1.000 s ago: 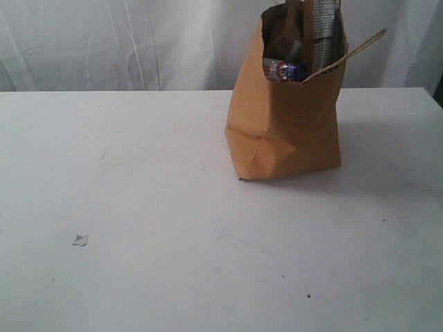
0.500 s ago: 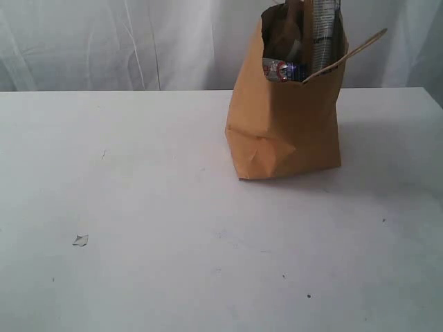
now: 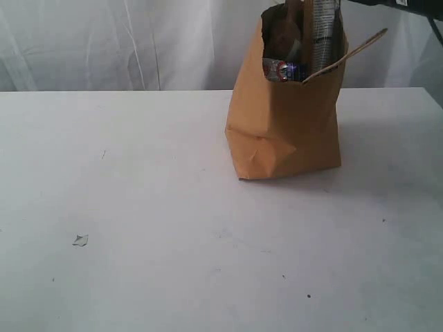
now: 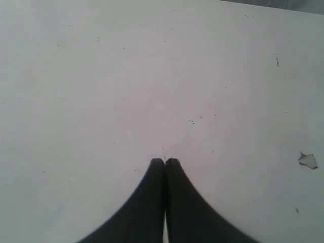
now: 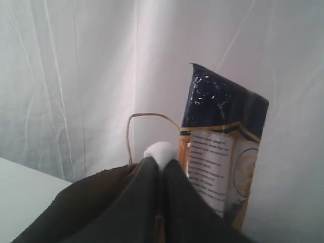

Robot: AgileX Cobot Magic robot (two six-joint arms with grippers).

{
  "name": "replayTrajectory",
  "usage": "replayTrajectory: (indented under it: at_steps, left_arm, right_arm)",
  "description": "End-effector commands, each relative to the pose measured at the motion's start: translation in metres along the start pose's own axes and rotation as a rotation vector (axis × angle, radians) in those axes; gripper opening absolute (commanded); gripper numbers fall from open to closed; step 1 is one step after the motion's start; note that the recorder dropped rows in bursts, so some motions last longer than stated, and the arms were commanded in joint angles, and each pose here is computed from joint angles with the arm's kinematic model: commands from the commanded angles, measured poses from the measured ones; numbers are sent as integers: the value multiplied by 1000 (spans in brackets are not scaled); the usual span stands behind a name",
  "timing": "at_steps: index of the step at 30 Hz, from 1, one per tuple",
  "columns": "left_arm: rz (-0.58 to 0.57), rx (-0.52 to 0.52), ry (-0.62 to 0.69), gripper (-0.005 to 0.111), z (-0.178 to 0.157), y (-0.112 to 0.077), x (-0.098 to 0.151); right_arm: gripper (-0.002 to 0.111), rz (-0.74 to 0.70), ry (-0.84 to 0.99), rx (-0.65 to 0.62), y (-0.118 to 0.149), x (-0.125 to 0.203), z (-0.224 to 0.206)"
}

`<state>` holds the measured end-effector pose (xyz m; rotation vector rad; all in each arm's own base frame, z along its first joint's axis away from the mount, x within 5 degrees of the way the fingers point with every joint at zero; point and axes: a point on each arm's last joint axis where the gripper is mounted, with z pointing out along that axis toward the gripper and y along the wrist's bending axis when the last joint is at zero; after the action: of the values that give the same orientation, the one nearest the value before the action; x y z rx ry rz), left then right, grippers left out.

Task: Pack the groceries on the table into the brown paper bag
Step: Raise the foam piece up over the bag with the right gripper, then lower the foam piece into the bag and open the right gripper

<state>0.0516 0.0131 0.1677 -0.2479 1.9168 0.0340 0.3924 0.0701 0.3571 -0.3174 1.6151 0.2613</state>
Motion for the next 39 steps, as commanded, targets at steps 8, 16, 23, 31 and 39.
replayTrajectory:
  at_steps: [8,16,23,31,39]
  left_arm:
    - [7,-2,5,0,1,0,1]
    - [7,-2,5,0,1,0,1]
    - [7,-2,5,0,1,0,1]
    - [7,-2,5,0,1,0,1]
    - [7,-2,5,0,1,0,1]
  right_arm:
    - [0,-157,91,-299,24,20,3]
    - [15,-97,172,-314,25,31,5]
    - [99,130,216,-158,13,34,9]
    - [105,136,215,-201,16,34,8]
    - [105,135,208,-206,17,31,7]
